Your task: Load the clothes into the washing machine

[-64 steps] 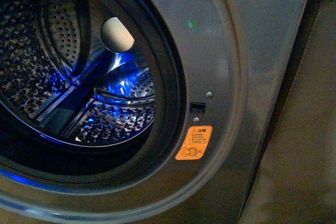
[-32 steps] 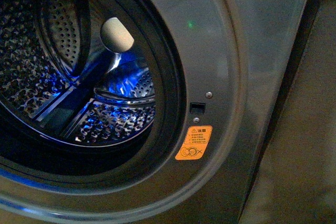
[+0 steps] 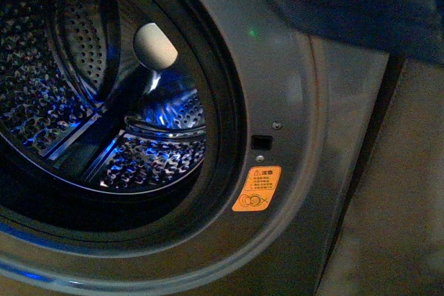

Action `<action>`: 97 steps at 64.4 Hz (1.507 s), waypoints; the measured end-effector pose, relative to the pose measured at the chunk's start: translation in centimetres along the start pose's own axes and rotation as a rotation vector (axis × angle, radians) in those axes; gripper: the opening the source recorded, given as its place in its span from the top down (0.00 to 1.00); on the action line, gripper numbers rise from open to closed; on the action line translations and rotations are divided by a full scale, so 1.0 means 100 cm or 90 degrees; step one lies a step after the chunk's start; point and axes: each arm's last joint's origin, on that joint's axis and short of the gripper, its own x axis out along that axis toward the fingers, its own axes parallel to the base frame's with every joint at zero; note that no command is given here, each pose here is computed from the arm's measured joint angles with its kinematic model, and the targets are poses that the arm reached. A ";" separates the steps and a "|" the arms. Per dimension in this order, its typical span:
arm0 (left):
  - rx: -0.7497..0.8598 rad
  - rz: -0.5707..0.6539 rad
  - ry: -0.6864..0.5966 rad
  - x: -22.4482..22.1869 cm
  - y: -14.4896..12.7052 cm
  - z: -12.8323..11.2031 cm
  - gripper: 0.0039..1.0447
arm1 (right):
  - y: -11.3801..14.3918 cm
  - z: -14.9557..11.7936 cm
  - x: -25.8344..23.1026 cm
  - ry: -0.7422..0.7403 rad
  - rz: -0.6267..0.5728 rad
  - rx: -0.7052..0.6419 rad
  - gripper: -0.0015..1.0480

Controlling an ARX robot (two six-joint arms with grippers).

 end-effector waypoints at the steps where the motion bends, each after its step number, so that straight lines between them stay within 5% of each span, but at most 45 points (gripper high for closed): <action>1: 0.006 0.001 -0.002 -0.002 0.003 0.000 0.89 | 0.001 -0.005 -0.003 -0.004 -0.034 -0.006 0.07; 16: 0.041 -0.002 0.043 -0.020 0.040 -0.024 0.89 | 0.002 -0.068 -0.077 0.047 -0.116 0.013 0.07; 29: 0.058 0.033 0.078 -0.027 0.066 -0.052 0.89 | 0.014 -0.137 -0.145 0.183 -0.040 0.176 0.07; 51: 0.066 0.078 0.086 -0.025 0.090 -0.069 0.89 | 0.023 -0.140 -0.179 0.136 0.075 0.384 0.07; 69: 0.063 0.090 0.120 -0.029 0.105 -0.095 0.89 | 0.000 -0.177 -0.177 0.163 -0.238 0.228 0.07; 87: 0.062 0.140 0.192 -0.041 0.118 -0.129 0.89 | -0.006 -0.203 -0.186 0.186 -0.311 0.184 0.07; 97: 0.068 0.154 0.211 -0.044 0.122 -0.139 0.89 | -0.014 -0.228 -0.199 0.177 -0.319 0.073 0.27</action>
